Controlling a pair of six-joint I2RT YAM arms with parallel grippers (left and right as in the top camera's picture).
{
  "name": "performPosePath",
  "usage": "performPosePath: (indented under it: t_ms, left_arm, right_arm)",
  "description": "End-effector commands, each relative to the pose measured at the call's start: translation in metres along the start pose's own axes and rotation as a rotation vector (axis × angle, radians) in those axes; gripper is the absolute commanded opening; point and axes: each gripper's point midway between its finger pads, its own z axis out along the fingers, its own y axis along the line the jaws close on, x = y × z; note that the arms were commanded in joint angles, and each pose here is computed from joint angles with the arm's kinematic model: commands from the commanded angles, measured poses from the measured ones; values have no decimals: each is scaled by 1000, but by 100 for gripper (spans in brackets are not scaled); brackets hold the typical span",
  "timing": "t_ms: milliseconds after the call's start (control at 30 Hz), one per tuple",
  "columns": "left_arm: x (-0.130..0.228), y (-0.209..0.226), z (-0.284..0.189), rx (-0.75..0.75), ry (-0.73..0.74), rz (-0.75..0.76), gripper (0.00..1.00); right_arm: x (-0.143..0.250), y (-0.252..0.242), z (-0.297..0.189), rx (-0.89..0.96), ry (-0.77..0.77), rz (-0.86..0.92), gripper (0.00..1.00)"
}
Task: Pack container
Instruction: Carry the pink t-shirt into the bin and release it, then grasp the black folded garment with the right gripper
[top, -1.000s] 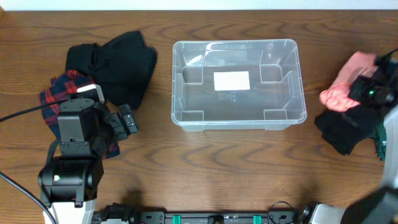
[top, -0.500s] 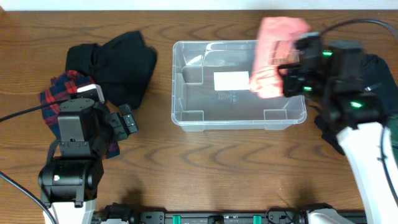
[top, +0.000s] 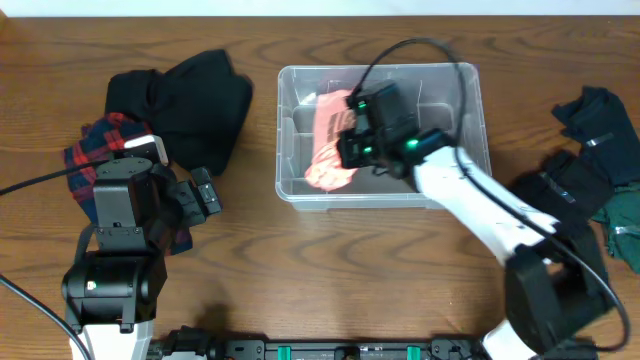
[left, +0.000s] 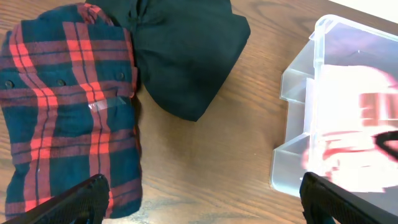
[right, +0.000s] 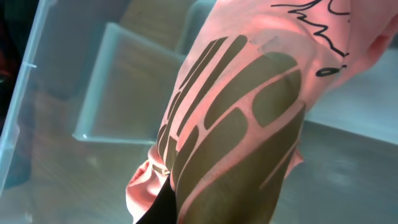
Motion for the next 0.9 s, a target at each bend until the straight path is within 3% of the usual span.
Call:
performPosePath:
  t_ms: [0,33,67,100,133,167,333,433,567,700,867]
  left_arm:
    - [-6,-2,-5,5,-17,17,98]
    - [-6,-2,-5,5,-17,17,98]
    - [-6,-2,-5,5,-17,17,98]
    - [-6,-2,-5,5,-16,17,98]
    - [-6,-2,-5,5,-16,17,98]
    - [-6,-2,-5,5,-17,17,98]
    - [-6,-2,-5,5,-17,17,98]
    - [-6,-2,-5,5,-17,17,98]
    - [-6,-2,-5,5,-17,17,98]
    - [-6,-2,-5,5,-17,17,98]
    - [-6,-2,-5,5,-17,17,98]
  right_arm:
    - [3,4,17,10,-2,49,4]
    - [5,4,21,10,2,38,4]
    - [7,3,24,12,10,18,11]
    - [9,2,24,14,18,4,34]
    - [10,0,22,21,27,-24,92]
    - [9,-2,18,24,27,-38,99]
    - [-27,-17,-51,107,-92,-84,99]
    - [-58,-30,-126,215,-249,-116,99]
    - [-70,-84,-227,416,-439,22,99]
    - [-39,-163,-287,585,-444,241,99]
    - [32,-256,-288,668,-287,532,99]
